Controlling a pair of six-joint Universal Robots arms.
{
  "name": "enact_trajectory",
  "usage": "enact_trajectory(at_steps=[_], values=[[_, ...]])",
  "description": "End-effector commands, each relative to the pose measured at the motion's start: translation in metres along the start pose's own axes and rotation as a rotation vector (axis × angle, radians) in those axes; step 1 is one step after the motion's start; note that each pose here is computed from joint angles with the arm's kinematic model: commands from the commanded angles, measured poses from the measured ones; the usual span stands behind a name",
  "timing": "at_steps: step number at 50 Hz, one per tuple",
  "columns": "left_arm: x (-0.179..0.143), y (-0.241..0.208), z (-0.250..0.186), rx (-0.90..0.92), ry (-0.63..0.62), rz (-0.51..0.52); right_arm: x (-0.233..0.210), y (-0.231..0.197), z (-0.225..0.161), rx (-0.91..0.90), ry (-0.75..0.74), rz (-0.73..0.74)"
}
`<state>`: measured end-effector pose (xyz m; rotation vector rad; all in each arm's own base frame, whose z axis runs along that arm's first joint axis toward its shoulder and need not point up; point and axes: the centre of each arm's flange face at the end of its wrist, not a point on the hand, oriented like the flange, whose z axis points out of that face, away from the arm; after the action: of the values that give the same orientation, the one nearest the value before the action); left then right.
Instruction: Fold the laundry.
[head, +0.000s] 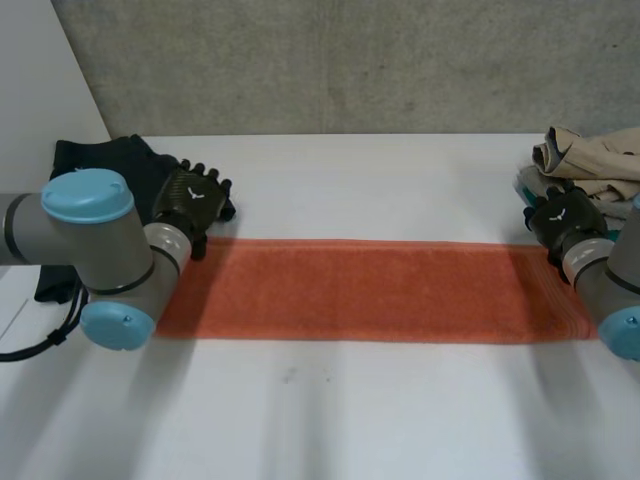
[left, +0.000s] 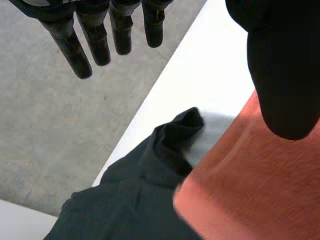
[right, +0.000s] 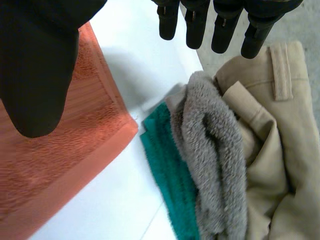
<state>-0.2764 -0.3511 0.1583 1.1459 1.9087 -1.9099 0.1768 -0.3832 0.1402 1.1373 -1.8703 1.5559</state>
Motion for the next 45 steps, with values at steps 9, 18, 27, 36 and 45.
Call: enact_trajectory(at_steps=[9,18,27,36,45], values=[[-0.002,0.006,-0.060,-0.079,0.040,-0.062,0.021,0.032,-0.073,-0.089,-0.232,0.272],[0.002,0.008,-0.068,-0.089,0.057,-0.104,0.017,0.053,-0.076,-0.118,-0.246,0.307],[0.001,0.007,-0.067,-0.077,0.052,-0.104,0.023,0.082,-0.056,-0.170,-0.145,0.292],[-0.009,-0.004,-0.075,-0.049,0.027,-0.105,0.085,0.111,-0.057,-0.261,0.111,0.042],[-0.015,-0.012,-0.078,-0.025,0.009,-0.108,0.044,-0.003,-0.067,0.167,0.004,-0.069]])
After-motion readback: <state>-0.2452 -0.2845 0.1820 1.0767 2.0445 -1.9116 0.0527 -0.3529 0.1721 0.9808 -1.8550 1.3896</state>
